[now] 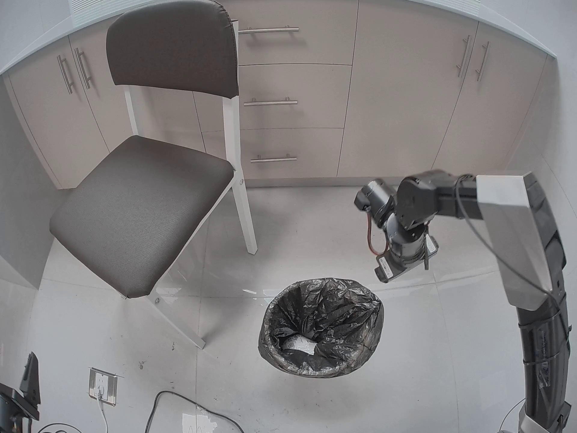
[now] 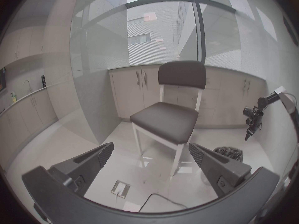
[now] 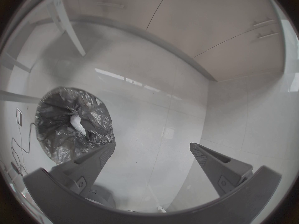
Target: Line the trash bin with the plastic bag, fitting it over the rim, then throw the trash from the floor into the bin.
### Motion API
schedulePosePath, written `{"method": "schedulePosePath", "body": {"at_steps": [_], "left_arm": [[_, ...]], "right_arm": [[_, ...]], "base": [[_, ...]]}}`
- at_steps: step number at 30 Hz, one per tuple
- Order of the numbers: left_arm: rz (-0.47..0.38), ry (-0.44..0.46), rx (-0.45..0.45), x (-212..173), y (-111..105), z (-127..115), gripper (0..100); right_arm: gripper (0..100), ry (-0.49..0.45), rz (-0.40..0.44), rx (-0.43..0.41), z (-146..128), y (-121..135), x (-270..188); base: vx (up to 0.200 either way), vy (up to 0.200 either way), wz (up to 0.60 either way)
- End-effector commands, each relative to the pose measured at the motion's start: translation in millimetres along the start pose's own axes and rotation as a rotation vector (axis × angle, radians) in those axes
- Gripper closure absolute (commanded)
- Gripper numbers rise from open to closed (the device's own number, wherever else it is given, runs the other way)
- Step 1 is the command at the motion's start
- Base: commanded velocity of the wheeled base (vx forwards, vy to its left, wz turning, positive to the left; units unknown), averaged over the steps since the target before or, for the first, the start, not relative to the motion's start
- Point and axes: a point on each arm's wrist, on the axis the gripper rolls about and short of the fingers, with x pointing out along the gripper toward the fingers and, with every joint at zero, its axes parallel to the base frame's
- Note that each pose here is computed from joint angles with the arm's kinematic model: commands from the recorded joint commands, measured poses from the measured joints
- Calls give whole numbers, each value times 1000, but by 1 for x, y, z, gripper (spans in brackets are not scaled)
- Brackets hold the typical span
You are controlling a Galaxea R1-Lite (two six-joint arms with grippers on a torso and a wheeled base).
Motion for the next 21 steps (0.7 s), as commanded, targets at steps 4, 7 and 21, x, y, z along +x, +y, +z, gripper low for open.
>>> {"method": "schedulePosePath", "body": {"at_steps": [4, 7, 21], "left_arm": [[34, 25, 67, 7, -1, -35, 0], [34, 13, 63, 8, -1, -36, 0], [34, 15, 60, 8, -1, -36, 0]], "right_arm": [[0, 66, 22, -70, -12, 52, 80], [0, 21, 37, -85, -7, 53, 84], [0, 54, 18, -78, -17, 63, 122]], "base": [[0, 0, 0], [0, 0, 0], [0, 0, 0]]}}
